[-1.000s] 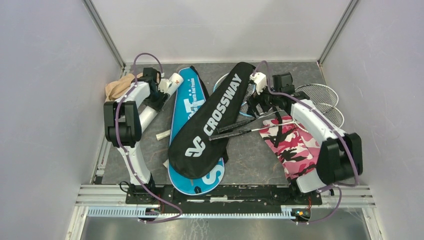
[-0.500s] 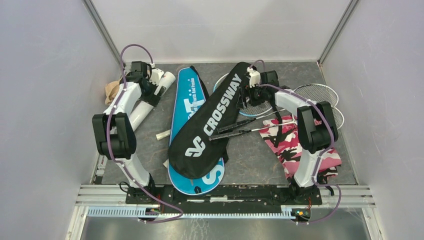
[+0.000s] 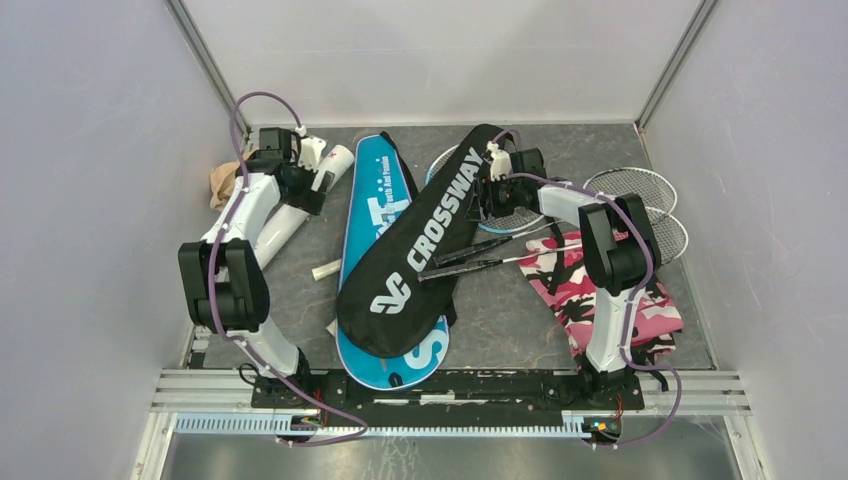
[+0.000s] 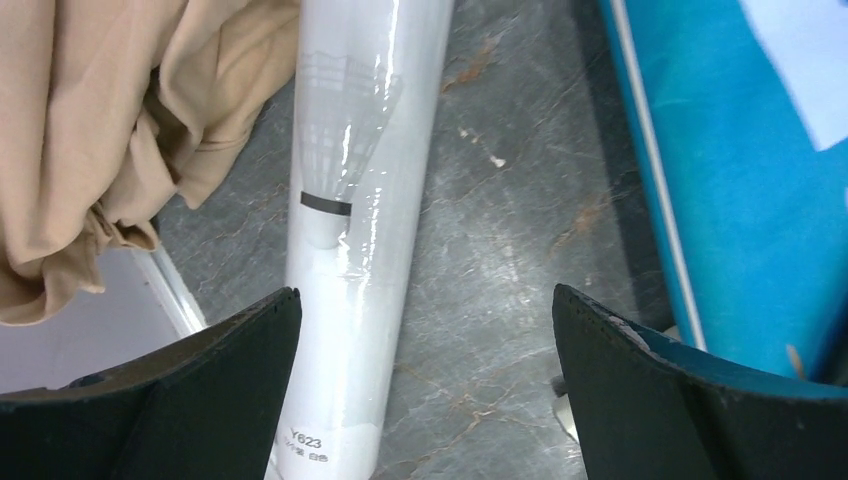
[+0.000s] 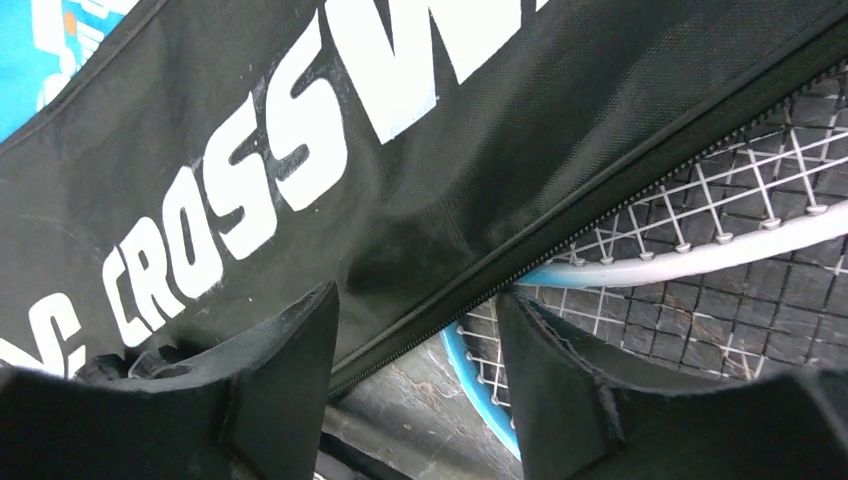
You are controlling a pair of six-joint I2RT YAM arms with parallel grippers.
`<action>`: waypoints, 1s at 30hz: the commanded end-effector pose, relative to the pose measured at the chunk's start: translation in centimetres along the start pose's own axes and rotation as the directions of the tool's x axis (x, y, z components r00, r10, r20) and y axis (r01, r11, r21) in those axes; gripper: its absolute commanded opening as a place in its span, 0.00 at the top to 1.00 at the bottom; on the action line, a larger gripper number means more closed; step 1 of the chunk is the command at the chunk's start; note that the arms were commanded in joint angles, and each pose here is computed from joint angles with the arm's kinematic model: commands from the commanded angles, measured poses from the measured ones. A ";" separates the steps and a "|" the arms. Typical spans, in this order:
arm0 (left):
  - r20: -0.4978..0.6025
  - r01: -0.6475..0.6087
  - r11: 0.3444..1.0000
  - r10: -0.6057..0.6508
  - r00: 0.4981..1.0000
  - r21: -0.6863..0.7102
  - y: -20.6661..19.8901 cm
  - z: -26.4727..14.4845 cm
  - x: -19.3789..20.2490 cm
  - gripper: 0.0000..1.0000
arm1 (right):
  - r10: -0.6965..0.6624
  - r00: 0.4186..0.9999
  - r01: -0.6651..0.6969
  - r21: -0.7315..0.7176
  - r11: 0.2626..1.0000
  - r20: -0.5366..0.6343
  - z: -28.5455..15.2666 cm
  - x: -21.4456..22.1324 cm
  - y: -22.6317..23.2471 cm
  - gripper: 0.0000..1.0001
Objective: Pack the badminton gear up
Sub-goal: Pick up the racket bag from the center of the board.
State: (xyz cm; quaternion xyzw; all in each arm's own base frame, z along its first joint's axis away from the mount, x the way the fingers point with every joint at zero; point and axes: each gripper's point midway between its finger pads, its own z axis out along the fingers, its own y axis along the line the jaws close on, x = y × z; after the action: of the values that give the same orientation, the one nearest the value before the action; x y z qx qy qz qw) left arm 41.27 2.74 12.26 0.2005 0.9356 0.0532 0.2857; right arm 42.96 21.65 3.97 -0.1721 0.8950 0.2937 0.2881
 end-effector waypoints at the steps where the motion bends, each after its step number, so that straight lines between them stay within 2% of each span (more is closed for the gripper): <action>1: 0.153 0.082 0.995 -0.089 0.984 0.047 -0.8 -2.9 -3.1 0.00 | -0.008 0.997 0.014 -0.066 0.998 0.081 0.6 -3.0 1.4 0.42; 6: 0.209 0.106 0.989 -0.126 0.970 0.101 -1.8 -4.6 -4.1 0.00 | -0.001 0.995 0.010 -0.097 0.995 0.099 0.3 -3.7 2.2 0.66; 8: 0.225 0.111 0.987 -0.135 0.965 0.117 -2.1 -5.1 -4.4 0.00 | -0.002 0.993 0.014 -0.104 0.994 0.116 -0.2 -4.5 2.5 0.73; 12: 0.248 0.118 0.984 -0.148 0.957 0.131 -2.4 -5.9 -4.8 0.00 | 0.001 0.987 0.022 -0.141 0.990 0.162 -1.3 -6.6 3.8 0.96; 13: 0.254 0.119 0.984 -0.150 0.956 0.135 -2.5 -6.1 -4.9 0.00 | 0.000 0.984 0.028 -0.156 0.987 0.178 -1.6 -7.4 4.2 1.00; 19: 0.299 0.127 0.971 -0.185 0.936 0.202 -3.6 -7.4 -5.8 0.00 | 0.039 0.960 0.051 -0.306 0.951 0.279 -3.7 -11.6 7.9 0.99; 23: 0.326 0.131 0.946 -0.229 0.917 0.297 -5.2 -8.2 -6.7 0.01 | 0.059 0.947 0.071 -0.387 0.919 0.316 -4.8 -12.9 9.8 1.00; 30: 0.295 0.122 0.824 -0.331 0.896 0.553 -9.4 -7.3 -8.6 0.02 | 0.114 0.923 0.113 -0.542 0.833 0.367 -7.1 -14.7 13.4 1.00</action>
State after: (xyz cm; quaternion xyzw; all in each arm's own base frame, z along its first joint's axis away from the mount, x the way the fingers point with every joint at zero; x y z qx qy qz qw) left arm 39.83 -5.97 19.87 0.1661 0.8846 -0.1759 0.3986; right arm 45.65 28.12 15.32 -0.1464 0.7809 0.5023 0.3414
